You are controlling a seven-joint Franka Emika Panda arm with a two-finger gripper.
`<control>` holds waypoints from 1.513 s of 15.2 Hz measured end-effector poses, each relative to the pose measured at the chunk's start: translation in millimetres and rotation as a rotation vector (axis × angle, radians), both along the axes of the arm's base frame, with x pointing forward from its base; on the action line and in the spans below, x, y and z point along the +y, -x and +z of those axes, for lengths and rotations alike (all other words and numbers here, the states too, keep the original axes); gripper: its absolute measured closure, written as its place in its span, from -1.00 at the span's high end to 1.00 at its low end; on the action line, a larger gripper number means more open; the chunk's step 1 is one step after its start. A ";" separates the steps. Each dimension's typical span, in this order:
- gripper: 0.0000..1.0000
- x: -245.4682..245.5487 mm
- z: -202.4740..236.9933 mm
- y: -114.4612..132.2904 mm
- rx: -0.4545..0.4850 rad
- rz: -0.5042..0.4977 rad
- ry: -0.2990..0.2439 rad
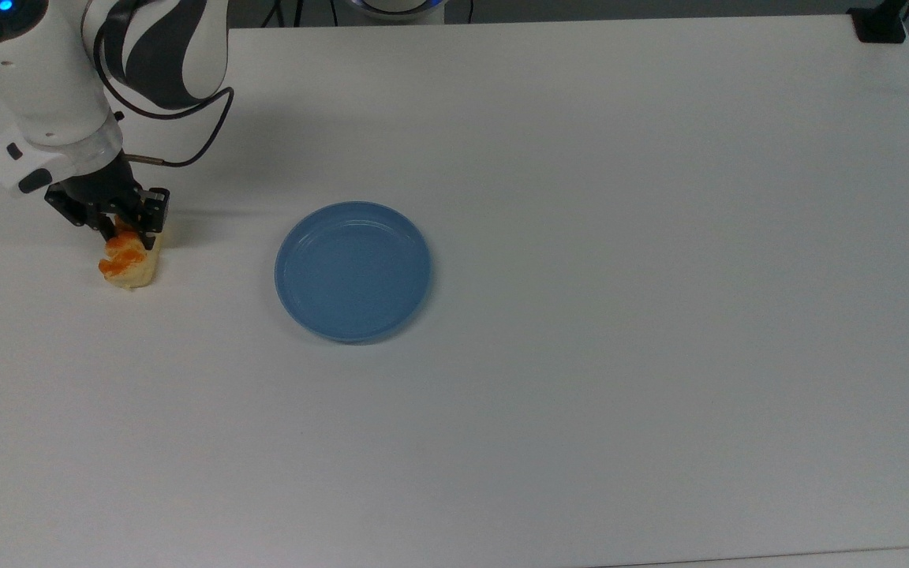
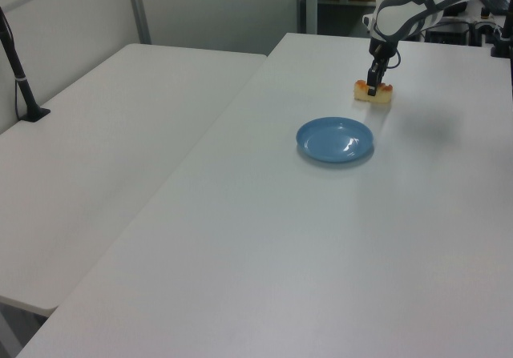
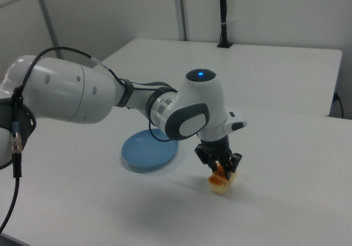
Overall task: Put the bread onto the plate
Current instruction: 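Close the gripper on the bread roll and lift it, then carry the bread roll over the blue plate and lower it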
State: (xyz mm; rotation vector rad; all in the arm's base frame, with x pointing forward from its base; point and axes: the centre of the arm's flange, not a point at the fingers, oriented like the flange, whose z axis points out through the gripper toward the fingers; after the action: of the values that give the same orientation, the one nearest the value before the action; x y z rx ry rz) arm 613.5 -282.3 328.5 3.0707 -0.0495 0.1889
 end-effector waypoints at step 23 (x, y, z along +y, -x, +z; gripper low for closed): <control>-0.27 282.5 19.6 -49.4 0.048 0.022 -0.084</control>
State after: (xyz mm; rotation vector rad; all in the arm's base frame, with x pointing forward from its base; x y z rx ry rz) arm 662.9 0.2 348.1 3.1592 -0.0220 0.1165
